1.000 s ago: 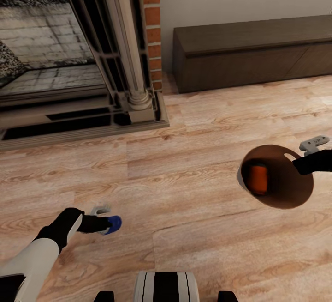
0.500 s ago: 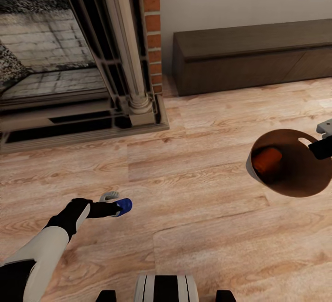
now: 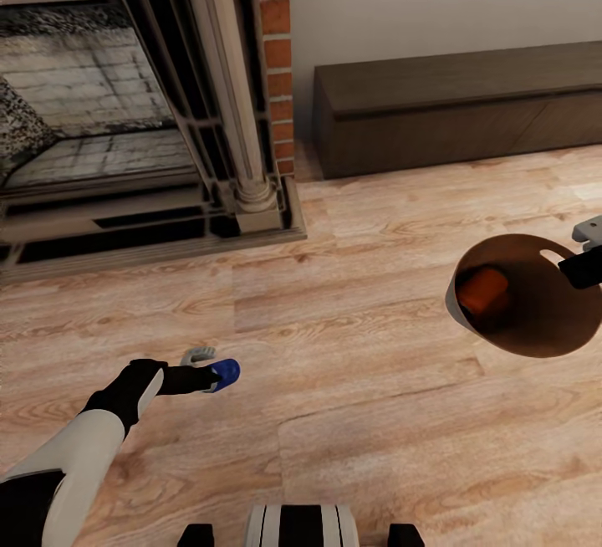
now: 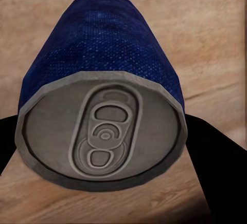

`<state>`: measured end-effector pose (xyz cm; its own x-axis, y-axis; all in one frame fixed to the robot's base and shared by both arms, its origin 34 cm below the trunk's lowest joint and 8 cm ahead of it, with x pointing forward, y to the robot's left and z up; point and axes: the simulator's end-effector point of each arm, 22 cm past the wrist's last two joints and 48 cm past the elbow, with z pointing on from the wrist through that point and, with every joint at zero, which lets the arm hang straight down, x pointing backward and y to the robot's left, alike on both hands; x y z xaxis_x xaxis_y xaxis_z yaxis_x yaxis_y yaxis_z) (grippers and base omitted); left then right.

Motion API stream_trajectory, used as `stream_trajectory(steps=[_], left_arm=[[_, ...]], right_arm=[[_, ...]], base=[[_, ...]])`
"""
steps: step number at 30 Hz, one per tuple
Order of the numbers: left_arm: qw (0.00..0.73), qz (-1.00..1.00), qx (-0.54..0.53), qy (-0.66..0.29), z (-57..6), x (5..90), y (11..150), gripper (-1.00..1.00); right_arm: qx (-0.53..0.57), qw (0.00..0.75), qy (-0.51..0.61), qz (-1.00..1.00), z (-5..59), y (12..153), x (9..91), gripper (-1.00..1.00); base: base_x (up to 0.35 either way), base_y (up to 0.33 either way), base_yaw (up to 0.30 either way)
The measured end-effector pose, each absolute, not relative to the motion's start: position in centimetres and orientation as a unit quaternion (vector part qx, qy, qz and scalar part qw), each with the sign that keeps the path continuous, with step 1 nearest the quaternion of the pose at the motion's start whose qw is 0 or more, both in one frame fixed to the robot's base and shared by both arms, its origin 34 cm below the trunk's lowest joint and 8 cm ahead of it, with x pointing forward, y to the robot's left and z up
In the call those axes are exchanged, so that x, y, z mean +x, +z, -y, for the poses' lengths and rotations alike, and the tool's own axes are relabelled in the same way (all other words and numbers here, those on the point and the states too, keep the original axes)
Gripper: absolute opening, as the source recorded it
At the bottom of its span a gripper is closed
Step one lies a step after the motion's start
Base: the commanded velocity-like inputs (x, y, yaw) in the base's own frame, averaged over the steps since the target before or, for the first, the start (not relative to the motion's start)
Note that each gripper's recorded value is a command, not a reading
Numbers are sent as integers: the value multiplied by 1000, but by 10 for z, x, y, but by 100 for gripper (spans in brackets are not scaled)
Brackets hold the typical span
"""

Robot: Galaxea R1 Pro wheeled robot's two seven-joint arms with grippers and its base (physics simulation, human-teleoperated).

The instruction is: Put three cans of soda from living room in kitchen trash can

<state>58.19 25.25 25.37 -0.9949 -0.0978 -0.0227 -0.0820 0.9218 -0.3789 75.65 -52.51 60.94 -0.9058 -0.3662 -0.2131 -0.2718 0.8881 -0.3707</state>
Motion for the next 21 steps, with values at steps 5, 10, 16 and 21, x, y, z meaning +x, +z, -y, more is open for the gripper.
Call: stream_trajectory(steps=[5, 10, 16, 21], left_arm=[[17, -977, -48, -207, -248, 583, 267, -100], [-2, -972, -54, -229, -248, 584, 286, -100], [3, -957, -74, -279, -283, 631, 357, -100], [30, -944, -66, -323, -281, 676, 426, -100]], right_arm=[[-169, 138, -164, -962, 520, 616, 758, -100], [-171, 138, -159, -963, 515, 623, 760, -100], [-167, 115, -116, -972, 504, 616, 753, -100], [-156, 95, -94, -979, 501, 610, 745, -100]], base=[[0, 0, 0], [0, 0, 0], [0, 0, 0], [0, 0, 0]])
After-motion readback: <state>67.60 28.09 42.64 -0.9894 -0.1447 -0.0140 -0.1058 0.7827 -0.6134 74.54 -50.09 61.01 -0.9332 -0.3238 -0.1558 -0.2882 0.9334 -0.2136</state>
